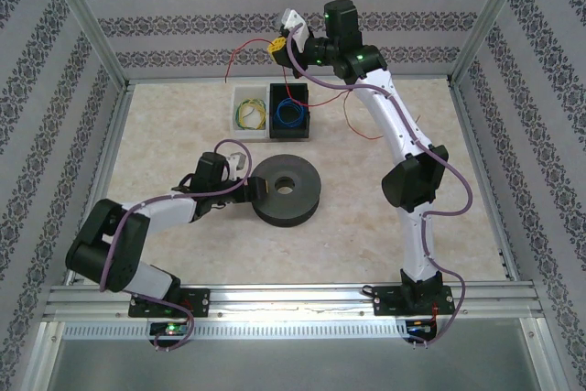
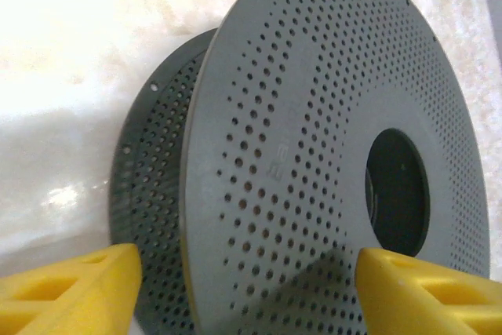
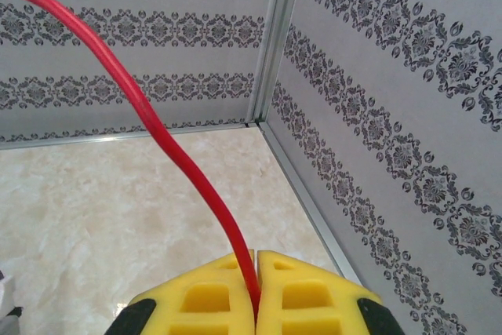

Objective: Wrap the cables

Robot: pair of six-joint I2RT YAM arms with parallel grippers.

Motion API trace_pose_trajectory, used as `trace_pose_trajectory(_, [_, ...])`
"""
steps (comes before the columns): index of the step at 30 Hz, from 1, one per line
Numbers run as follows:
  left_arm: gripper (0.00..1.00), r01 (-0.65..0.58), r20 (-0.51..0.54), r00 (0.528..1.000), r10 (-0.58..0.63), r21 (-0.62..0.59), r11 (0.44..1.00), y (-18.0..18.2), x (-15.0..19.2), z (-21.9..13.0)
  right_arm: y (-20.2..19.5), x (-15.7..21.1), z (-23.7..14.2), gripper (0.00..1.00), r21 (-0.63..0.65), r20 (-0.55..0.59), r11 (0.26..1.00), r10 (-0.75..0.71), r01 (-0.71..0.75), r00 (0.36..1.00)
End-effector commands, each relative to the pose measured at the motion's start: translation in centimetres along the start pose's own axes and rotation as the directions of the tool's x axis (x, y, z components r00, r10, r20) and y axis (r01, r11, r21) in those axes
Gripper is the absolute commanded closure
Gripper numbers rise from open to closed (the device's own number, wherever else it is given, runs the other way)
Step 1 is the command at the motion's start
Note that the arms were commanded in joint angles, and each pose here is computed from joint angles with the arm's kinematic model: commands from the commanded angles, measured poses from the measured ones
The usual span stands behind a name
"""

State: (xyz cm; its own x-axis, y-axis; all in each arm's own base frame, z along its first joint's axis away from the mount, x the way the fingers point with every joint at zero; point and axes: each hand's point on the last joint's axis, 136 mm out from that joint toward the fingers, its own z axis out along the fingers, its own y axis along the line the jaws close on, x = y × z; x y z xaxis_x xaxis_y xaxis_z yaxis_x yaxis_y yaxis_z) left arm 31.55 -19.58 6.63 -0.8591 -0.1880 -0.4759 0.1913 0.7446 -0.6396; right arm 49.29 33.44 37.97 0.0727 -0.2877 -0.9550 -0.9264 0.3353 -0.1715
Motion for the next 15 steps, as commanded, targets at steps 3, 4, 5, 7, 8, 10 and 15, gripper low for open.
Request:
trace_pose_trajectory(3, [0.54,0.015,0.047,0.999,-0.019,0.098,0.995,-1.5,-1.7,0.6,0.6,-0.8,0.5,1.0,-0.027,0.028,1.0,-0.001,0.002,1.0])
trace_pose_trajectory(4, [0.65,0.015,0.043,0.999,-0.02,0.101,0.995,-1.6,-1.8,0.6,0.6,-0.8,0.4,1.0,-0.025,0.027,1.0,-0.003,0.003,1.0])
trace_pose_trajectory(5, [0.77,0.018,0.038,0.999,-0.022,0.099,0.995,-1.6,-1.8,0.6,0.6,-0.8,0.4,1.0,-0.024,0.024,1.0,-0.002,0.003,1.0])
trace_pose_trajectory(7, [1.0,0.011,0.032,0.999,-0.013,0.075,0.997,-1.6,-1.9,0.2,0.6,-0.8,0.2,1.0,-0.02,0.021,1.0,-0.003,0.004,1.0])
trace_pose_trajectory(8, [1.0,0.002,0.031,1.0,-0.004,0.061,0.998,-1.7,-2.1,-0.1,0.6,-0.8,0.1,1.0,-0.018,0.02,1.0,-0.005,0.006,1.0])
trace_pose_trajectory(10, [1.0,-0.047,0.032,0.998,0.047,0.003,0.999,-2.0,-2.7,-1.5,0.6,-0.8,-0.1,1.0,-0.014,0.019,1.0,-0.007,0.007,1.0])
trace_pose_trajectory(15, [1.0,-0.203,0.021,0.976,0.215,-0.251,0.946,-2.4,-5.5,-8.0,0.7,-0.9,-0.5,1.0,-0.007,0.017,1.0,-0.01,0.01,1.0])
